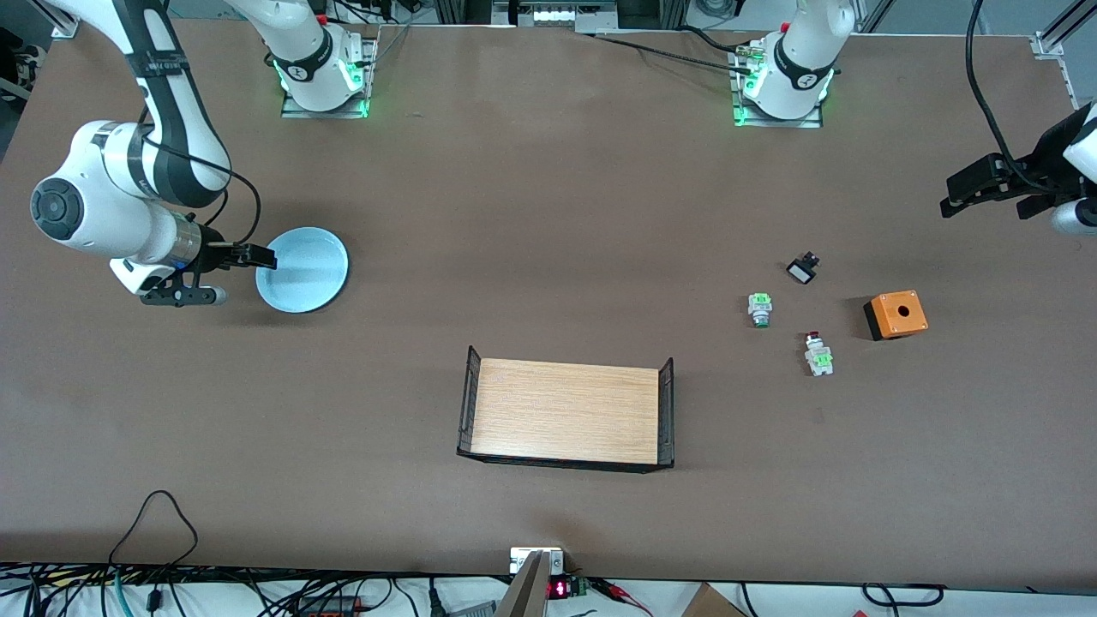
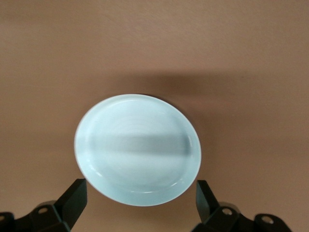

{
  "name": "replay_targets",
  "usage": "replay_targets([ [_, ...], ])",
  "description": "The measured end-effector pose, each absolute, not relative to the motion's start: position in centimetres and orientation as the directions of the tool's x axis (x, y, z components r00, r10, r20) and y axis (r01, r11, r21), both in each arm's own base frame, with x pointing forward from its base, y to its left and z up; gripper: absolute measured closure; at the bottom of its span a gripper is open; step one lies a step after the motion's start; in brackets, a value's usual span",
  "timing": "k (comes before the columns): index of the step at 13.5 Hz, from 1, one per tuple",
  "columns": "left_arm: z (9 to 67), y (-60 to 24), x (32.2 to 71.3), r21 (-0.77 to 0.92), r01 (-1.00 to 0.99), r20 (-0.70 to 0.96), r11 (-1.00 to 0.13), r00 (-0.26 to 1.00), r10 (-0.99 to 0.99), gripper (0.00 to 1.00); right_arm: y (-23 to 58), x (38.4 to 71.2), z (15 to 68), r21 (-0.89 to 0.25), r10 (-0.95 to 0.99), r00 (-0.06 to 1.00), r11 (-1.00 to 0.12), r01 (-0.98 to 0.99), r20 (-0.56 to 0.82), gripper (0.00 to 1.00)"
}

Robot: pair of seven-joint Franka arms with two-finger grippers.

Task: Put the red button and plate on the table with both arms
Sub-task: 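Open the right gripper and draw it back from the plate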

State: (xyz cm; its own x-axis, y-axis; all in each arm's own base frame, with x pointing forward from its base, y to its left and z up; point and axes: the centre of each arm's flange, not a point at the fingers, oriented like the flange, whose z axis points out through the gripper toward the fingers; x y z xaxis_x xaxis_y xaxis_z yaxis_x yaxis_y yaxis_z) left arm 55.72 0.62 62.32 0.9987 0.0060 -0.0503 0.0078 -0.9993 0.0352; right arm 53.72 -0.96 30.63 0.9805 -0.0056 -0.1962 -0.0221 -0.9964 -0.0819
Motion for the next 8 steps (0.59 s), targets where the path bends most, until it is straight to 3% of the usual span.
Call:
replay_targets([
  [8, 62.3, 0.9, 55.7, 0.027, 0.011, -0.050, -1.000, 0.999, 0.009, 0.00, 1.4, 58.1, 41.7, -0.039, 0.028, 0.980, -0.999, 0.020, -0.195, 0.00],
])
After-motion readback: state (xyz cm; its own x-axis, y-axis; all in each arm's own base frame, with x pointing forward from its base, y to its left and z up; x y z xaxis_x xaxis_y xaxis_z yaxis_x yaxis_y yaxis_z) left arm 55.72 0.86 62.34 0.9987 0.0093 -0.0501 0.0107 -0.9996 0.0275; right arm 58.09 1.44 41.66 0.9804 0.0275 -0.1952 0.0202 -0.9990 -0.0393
